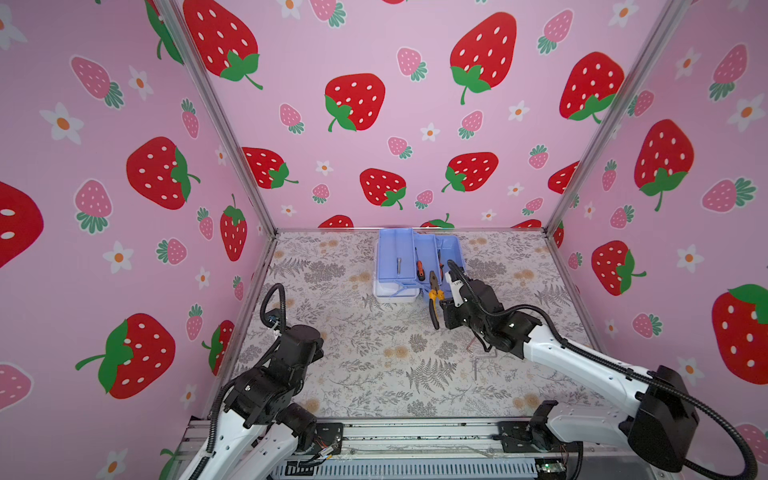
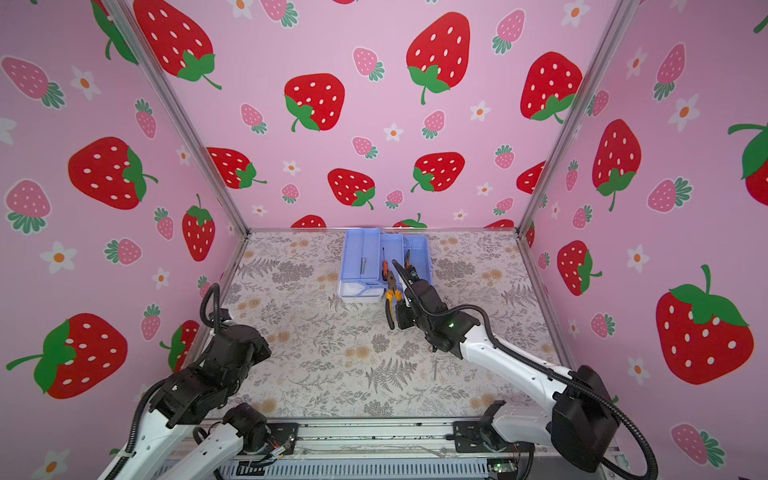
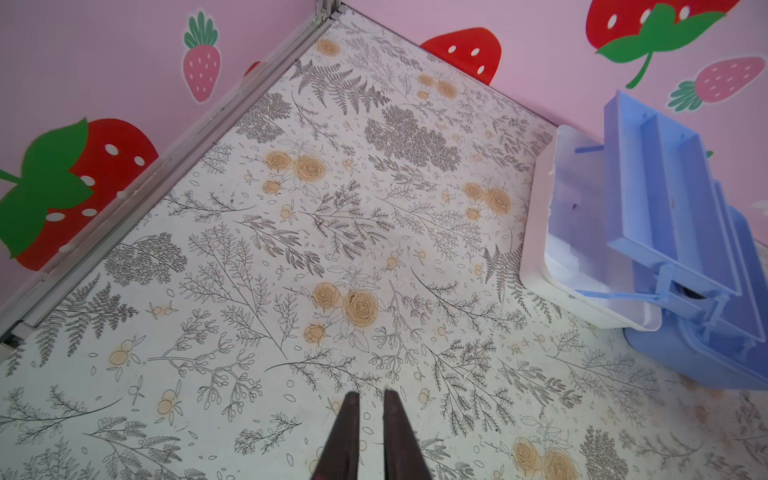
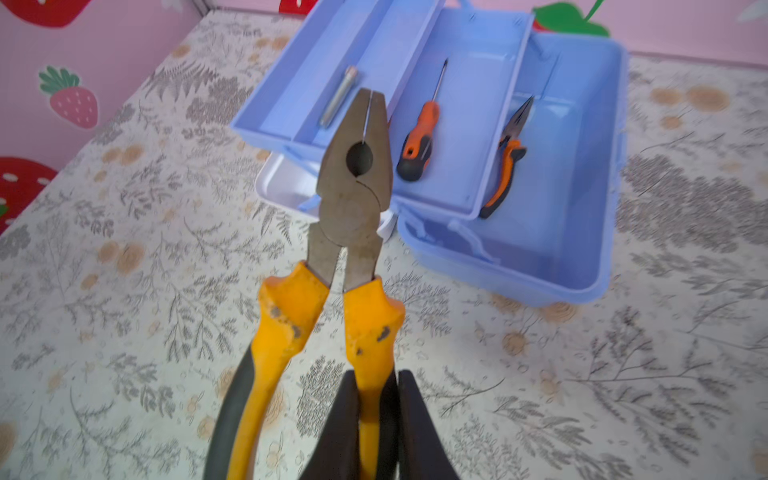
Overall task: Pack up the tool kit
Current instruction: 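Lift the pliers with the right gripper and carry them over the box, then lower the pliers beside the orange pliers in the box and open the right gripper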
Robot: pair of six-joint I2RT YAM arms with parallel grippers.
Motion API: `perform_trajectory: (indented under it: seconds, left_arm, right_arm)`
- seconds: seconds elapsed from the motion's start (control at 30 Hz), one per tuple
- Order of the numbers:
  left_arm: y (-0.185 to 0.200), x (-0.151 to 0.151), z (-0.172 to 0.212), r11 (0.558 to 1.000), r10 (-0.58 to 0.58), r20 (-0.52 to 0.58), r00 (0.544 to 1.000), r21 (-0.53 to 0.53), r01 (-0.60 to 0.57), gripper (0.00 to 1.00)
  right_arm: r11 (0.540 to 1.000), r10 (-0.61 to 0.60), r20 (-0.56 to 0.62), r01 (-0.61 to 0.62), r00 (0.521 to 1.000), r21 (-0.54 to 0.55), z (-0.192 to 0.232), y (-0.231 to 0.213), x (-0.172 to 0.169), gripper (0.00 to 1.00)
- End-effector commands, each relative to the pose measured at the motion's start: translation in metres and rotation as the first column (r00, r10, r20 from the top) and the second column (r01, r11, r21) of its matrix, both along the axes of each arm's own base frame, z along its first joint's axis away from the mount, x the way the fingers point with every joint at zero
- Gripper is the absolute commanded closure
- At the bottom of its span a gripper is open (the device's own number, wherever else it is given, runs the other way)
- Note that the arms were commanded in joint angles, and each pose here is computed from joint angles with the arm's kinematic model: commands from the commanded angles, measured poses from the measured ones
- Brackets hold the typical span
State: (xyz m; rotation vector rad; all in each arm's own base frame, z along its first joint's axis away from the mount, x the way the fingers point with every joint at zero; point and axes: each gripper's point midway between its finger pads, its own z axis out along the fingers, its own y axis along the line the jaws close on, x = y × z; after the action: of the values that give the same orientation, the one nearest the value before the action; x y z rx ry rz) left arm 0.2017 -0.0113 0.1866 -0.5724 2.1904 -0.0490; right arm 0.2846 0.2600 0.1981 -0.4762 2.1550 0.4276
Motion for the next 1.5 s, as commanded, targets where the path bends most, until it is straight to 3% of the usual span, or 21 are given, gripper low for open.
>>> perform_trajectory:
  seconds: [0.0, 0.3, 0.6, 1.17, 1.47]
  left_arm:
    - [-0.016, 0.013, -0.010, 0.999, -0.039, -0.029, 0.999, -0.039, 0.038, 0.85]
    - [-0.044, 0.033, -0.042, 0.984, -0.112, -0.102, 0.988, -0.147, 0.096, 0.85]
    - [-0.050, 0.037, -0.068, 0.968, -0.130, -0.166, 0.978, -0.236, 0.089, 0.85]
    - [-0.047, 0.038, -0.085, 0.962, -0.120, -0.210, 0.970, -0.265, 0.062, 0.85]
    - [-0.049, 0.042, -0.084, 0.959, -0.125, -0.208, 0.970, -0.275, 0.065, 0.85]
  right_arm:
    - [0.998, -0.047, 0.062, 0.050, 0.997, -0.043, 0.018, -0.017, 0.025, 0.95]
    - [0.983, -0.143, 0.035, 0.146, 0.989, -0.108, 0.002, -0.046, 0.093, 0.95]
    - [0.981, -0.157, -0.085, 0.146, 0.984, -0.127, -0.054, -0.045, 0.143, 0.95]
    - [0.953, -0.258, -0.167, 0.222, 0.951, -0.206, -0.119, -0.045, 0.209, 0.94]
    - [0.947, -0.278, -0.175, 0.238, 0.944, -0.217, -0.125, -0.046, 0.213, 0.69]
